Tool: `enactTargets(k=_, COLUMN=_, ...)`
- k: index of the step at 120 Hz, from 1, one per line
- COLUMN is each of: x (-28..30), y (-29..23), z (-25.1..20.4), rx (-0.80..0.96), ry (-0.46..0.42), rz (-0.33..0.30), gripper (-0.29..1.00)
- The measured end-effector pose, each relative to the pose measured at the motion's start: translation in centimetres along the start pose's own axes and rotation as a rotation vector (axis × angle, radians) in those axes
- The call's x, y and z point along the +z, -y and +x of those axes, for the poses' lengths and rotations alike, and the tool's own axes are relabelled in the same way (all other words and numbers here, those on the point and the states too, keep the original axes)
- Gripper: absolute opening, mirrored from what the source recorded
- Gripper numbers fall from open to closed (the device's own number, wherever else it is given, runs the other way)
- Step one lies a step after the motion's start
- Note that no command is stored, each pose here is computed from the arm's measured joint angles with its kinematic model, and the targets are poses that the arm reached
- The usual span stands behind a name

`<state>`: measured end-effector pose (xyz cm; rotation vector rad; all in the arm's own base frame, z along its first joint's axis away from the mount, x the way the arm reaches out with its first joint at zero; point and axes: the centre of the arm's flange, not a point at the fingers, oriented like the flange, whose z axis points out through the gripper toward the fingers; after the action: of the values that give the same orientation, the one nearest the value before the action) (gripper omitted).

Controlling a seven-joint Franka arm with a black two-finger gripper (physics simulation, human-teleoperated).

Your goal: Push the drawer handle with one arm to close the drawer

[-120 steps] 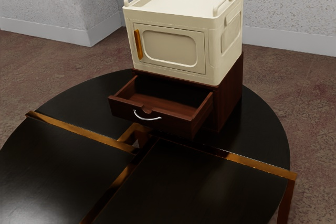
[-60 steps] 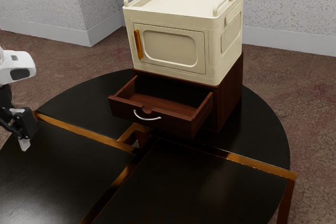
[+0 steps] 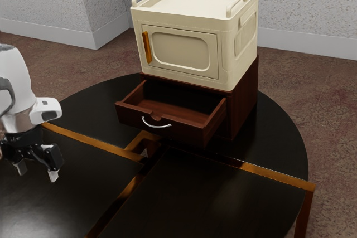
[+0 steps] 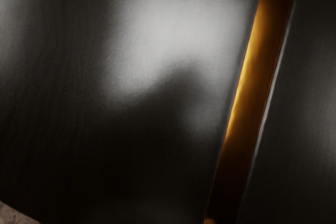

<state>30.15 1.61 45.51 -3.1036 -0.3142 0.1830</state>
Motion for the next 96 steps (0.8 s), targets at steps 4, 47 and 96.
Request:
enactTargets(k=4, x=0.2, y=-0.7, z=1.5, rx=0.025, ry=0.009, rz=0.015, gripper=0.7)
enactTargets(k=47, x=-0.8, y=-6.8, z=9.7, rx=0.198, ry=-0.032, rz=0.048, gripper=0.11)
enactTargets(k=96, x=-2.0, y=-9.7, z=14.2, rx=0.213, ry=-0.059, rz=0.027, gripper=-0.05)
